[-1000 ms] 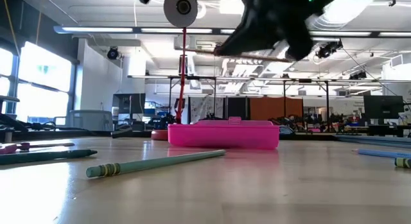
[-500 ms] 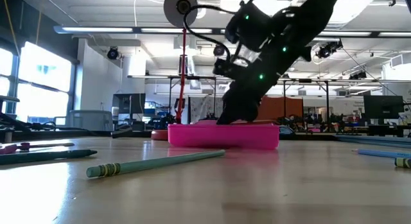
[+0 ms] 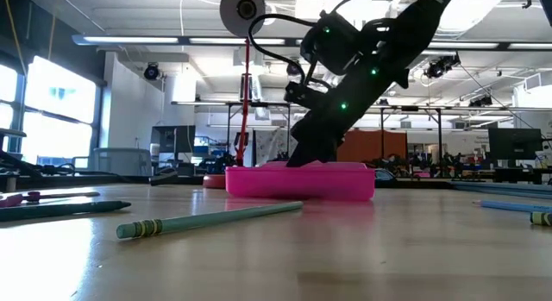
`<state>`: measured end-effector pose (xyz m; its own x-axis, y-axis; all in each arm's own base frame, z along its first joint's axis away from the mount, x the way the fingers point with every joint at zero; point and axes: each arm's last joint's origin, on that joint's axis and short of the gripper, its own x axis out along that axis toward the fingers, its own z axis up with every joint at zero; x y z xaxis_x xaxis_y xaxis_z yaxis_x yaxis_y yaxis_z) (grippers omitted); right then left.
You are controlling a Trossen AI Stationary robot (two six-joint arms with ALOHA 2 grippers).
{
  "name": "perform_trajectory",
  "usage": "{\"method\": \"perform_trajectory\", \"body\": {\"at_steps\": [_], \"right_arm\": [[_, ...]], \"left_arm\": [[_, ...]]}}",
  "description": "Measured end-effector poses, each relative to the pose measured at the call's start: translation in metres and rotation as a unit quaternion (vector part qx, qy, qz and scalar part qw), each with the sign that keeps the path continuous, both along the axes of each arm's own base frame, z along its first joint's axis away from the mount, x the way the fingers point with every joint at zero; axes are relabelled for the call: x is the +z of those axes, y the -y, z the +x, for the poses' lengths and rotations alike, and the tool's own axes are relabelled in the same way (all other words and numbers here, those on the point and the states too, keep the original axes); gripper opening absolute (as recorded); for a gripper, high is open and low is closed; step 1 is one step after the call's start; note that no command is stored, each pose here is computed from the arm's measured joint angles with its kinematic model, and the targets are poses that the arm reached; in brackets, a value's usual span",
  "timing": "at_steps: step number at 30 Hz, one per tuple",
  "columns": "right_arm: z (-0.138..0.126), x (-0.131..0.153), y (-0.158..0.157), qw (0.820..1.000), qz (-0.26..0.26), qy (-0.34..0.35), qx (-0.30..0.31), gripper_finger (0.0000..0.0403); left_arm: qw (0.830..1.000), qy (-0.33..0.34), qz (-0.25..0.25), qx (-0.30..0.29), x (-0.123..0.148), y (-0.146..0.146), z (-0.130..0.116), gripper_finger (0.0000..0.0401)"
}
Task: Pick & place school supplies into a supply box
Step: Put the blue pencil into the pink supply box
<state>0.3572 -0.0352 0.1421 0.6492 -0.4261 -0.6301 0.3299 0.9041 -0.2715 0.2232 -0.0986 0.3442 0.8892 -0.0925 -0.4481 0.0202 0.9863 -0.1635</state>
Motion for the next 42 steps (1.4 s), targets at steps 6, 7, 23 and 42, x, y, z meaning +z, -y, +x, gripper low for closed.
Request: {"method": "perform_trajectory", "body": {"at_steps": [6, 7, 23, 42], "right_arm": [[0.000, 0.002, -0.002, 1.000, -0.011, 0.002, -0.002, 0.0088], [0.001, 0.004, -0.005, 1.000, -0.012, 0.007, 0.004, 0.0091], [0.012, 0.021, -0.108, 0.908, 0.077, 0.118, 0.396, 0.0096], [0.026, -0.072, -0.123, 0.874, 0.120, 0.113, 0.458, 0.0096]], "left_arm": [[1.000, -0.001, -0.003, 0.010, 0.000, 0.000, 0.000, 0.0184], [1.000, -0.002, -0.004, 0.013, 0.000, -0.001, 0.000, 0.0184], [0.999, -0.008, 0.005, 0.030, -0.003, -0.002, 0.000, 0.0184], [1.000, -0.011, 0.006, 0.029, -0.003, -0.002, 0.000, 0.0184]]}}
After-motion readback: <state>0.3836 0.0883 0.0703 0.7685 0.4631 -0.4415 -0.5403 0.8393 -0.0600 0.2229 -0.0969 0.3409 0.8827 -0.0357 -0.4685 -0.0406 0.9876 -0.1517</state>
